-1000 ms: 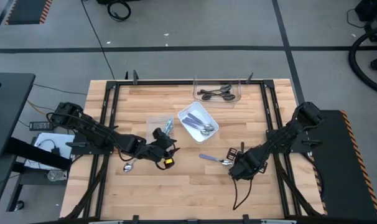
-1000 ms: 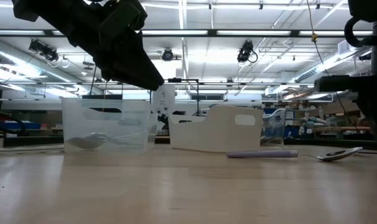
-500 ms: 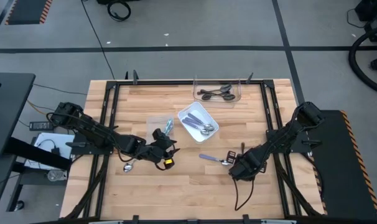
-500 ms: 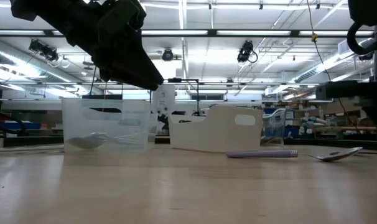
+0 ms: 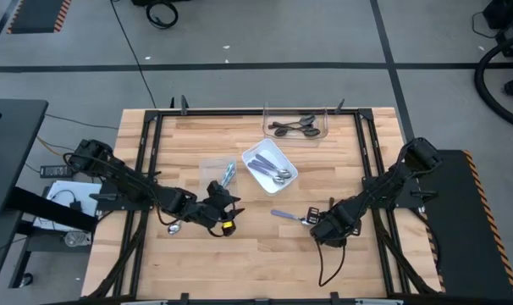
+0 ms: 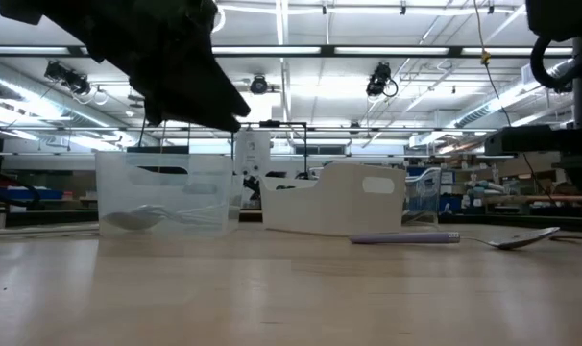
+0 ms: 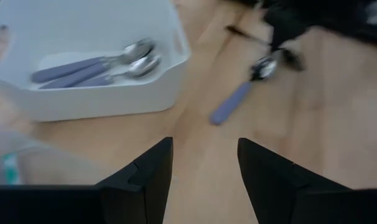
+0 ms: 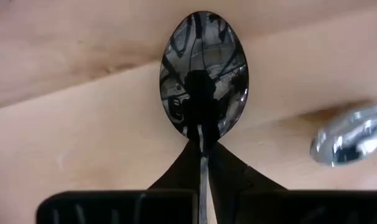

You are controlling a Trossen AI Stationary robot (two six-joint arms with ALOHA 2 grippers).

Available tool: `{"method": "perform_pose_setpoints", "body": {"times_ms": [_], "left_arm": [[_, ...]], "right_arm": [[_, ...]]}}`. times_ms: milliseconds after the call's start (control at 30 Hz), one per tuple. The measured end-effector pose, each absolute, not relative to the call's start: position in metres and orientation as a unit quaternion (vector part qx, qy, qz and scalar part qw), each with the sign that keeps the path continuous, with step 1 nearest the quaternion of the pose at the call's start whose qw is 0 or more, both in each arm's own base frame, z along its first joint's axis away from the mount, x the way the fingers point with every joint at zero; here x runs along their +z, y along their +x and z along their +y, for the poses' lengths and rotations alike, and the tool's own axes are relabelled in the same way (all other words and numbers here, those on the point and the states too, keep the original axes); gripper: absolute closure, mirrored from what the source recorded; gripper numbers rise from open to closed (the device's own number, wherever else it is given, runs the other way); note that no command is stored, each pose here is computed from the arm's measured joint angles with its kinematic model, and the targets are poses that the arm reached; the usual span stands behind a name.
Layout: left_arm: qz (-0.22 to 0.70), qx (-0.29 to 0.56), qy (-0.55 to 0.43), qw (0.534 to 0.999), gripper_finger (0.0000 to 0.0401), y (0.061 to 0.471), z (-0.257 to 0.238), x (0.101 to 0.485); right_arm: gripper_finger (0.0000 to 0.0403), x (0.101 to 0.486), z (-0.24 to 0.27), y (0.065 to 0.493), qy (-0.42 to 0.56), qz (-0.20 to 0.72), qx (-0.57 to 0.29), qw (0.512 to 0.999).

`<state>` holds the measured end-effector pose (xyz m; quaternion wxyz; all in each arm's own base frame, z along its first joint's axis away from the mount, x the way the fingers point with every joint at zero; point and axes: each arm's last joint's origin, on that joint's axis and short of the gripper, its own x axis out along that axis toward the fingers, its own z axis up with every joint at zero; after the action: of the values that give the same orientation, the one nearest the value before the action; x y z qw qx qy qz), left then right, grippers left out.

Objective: Sort silverware by color (type)
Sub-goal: Put the black spoon into the top transparent bin

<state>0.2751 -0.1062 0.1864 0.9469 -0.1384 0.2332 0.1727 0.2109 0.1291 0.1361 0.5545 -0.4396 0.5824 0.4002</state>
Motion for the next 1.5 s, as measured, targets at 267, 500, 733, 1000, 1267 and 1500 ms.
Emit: {"method": "perform_pose_setpoints", "body": {"times_ms": [267, 500, 733, 1000, 1267, 1500], "left_arm": [[0.197, 0.134, -0.148, 0.96, 0.0213, 0.274, -0.122, 0.194], [0.179, 0.137, -0.195, 0.954, 0.0213, 0.275, -0.123, 0.197], [0.169, 0.131, -0.2, 0.956, 0.0213, 0.276, -0.125, 0.199], [0.166, 0.136, -0.2, 0.956, 0.0213, 0.276, -0.125, 0.199], [0.166, 0.136, -0.2, 0.956, 0.0213, 0.276, -0.125, 0.199], [0.167, 0.136, -0.199, 0.956, 0.0213, 0.276, -0.125, 0.199]], "right_arm": [[0.0382, 0.159, 0.113, 0.212, -0.431, 0.568, 0.37, 0.595], [0.0382, 0.191, 0.091, 0.211, -0.424, 0.539, 0.305, 0.661], [0.0381, 0.227, 0.059, 0.206, -0.384, 0.492, 0.227, 0.747], [0.0381, 0.254, 0.02, 0.209, -0.367, 0.438, 0.089, 0.816], [0.038, 0.27, -0.013, 0.221, -0.308, 0.378, -0.029, 0.873], [0.0381, 0.282, -0.041, 0.227, -0.256, 0.323, -0.121, 0.903]]}}
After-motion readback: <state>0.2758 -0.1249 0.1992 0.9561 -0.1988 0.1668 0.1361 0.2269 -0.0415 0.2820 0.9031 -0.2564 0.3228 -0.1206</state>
